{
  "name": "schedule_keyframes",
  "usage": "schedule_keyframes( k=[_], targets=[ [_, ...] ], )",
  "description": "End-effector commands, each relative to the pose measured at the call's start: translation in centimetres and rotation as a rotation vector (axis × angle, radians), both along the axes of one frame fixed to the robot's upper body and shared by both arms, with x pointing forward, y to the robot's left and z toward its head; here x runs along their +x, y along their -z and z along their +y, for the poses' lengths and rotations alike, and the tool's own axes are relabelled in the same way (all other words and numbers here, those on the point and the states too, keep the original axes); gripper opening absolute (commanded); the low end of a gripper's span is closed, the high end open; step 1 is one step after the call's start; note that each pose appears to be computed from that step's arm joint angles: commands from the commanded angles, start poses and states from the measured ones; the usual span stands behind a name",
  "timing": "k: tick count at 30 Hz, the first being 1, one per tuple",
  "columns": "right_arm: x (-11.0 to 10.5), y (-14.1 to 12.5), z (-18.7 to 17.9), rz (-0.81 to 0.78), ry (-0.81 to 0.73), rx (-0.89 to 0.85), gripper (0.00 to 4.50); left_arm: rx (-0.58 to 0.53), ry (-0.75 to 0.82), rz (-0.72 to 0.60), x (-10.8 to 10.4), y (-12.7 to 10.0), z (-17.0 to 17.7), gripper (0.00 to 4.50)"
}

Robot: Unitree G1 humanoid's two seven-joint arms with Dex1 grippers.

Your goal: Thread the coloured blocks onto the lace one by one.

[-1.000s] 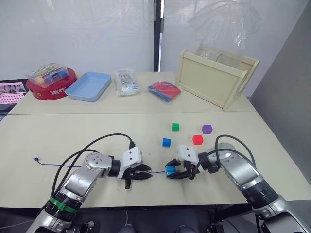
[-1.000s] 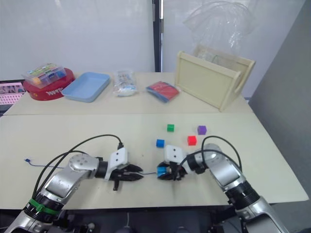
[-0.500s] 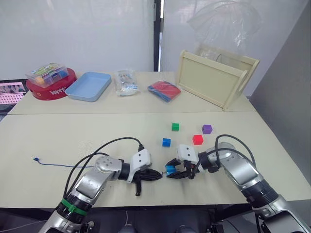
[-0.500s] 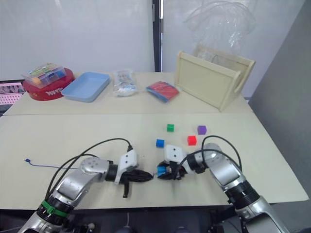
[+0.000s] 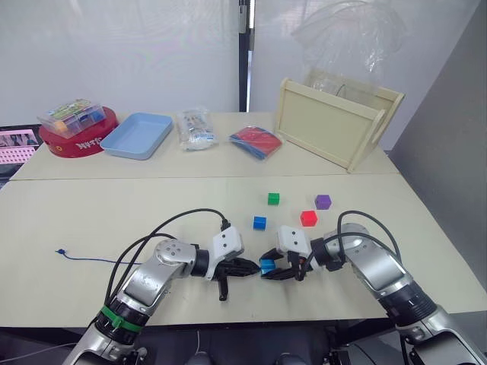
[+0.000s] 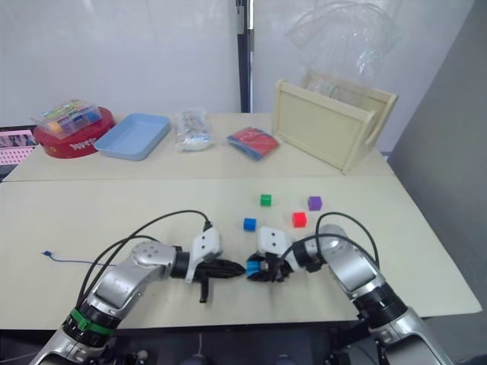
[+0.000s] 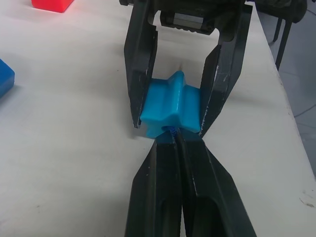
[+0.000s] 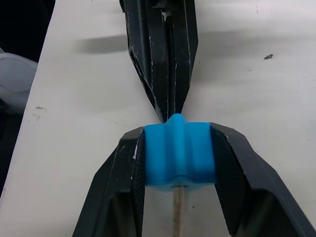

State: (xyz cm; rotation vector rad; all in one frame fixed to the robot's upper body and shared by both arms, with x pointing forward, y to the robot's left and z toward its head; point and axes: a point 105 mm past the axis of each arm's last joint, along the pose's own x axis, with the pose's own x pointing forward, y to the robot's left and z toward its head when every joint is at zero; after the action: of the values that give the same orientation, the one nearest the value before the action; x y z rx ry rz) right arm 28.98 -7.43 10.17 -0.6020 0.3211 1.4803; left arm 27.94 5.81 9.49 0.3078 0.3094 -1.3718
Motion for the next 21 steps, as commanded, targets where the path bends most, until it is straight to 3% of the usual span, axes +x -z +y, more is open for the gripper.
schedule_keyframes(
  k=[1, 6, 12, 21],
  targets=[
    [-0.2, -0.2, 0.0, -0.014, 0.01, 0.014, 2.61, -0.05, 0.022, -0.029, 0.4, -2.4, 0.1, 0.8],
    [-0.3, -0.7, -0.1, 0.004, 0.04, 0.039, 4.34, -0.018, 0.063, -0.013, 0.2, -2.6, 0.7, 2.45],
    [-0.4, -1.5, -1.1, -0.013, 0.091, 0.05, 4.5, 0.019, 0.129, -0.021, -0.2, -2.4, 0.5, 4.41],
    [-1.7, -2.6, -4.3, -0.02, 0.178, 0.032, 4.5, 0.054, 0.114, -0.064, 0.9, -0.2, -2.3, 4.41]
  ],
)
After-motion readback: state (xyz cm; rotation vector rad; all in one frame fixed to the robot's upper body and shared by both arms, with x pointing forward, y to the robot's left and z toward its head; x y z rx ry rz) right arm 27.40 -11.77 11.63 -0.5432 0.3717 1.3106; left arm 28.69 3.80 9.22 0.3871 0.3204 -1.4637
